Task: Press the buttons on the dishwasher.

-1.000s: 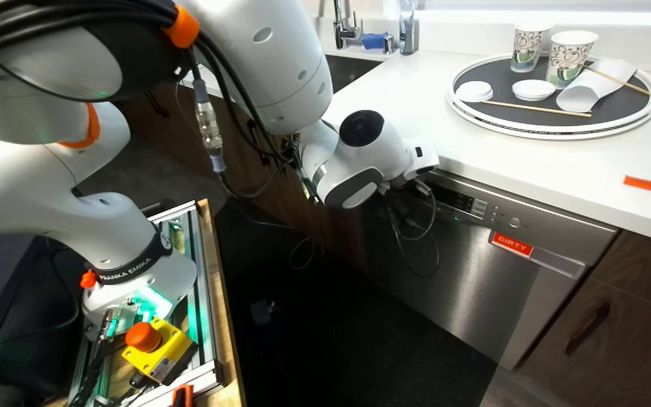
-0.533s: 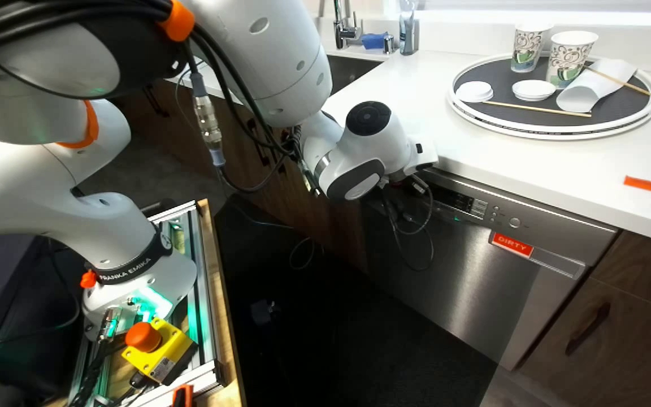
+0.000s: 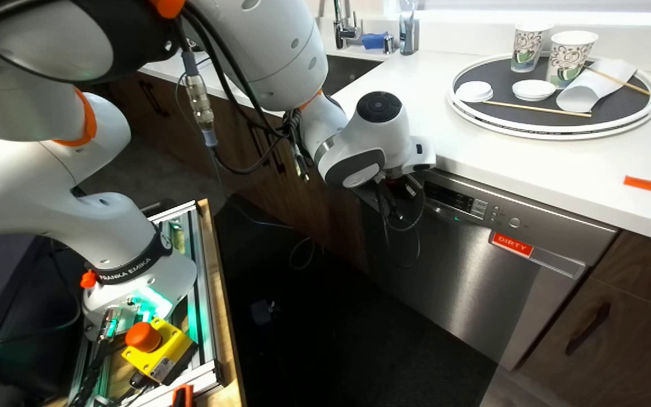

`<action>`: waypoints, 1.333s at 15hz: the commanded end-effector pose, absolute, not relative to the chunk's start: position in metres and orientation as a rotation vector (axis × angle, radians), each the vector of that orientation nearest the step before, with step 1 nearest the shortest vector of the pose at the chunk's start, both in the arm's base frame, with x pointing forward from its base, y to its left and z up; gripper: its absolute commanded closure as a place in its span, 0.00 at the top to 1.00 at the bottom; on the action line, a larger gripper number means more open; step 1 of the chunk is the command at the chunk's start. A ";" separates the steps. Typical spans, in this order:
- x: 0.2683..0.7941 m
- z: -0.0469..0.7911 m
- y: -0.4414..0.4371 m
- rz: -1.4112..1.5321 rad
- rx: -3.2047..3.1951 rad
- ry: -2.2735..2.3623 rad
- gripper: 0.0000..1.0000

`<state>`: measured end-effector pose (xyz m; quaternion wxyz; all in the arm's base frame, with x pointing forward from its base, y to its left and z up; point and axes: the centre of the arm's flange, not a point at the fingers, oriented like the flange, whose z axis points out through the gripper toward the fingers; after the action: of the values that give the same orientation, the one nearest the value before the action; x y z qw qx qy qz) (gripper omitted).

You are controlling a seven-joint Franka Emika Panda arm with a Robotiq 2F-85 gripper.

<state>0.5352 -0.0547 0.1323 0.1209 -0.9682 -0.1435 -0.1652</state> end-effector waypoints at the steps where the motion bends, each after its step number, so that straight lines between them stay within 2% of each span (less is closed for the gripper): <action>1: 0.525 0.149 -0.054 -0.327 -2.850 -0.383 0.00; 5: 0.519 0.165 -0.052 -0.222 -2.882 -0.348 0.00; 6: 0.518 0.170 -0.052 -0.204 -2.883 -0.345 0.11; 7: 0.516 0.176 -0.050 -0.190 -2.891 -0.339 0.27; 16: 0.501 0.220 -0.047 0.050 -3.031 -0.359 0.93; 17: 0.500 0.225 -0.048 0.052 -3.053 -0.361 0.99; 20: 0.497 0.237 -0.050 0.012 -3.098 -0.375 1.00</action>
<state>0.5111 -0.0542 0.2257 0.0360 -0.9921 -0.1205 -0.0023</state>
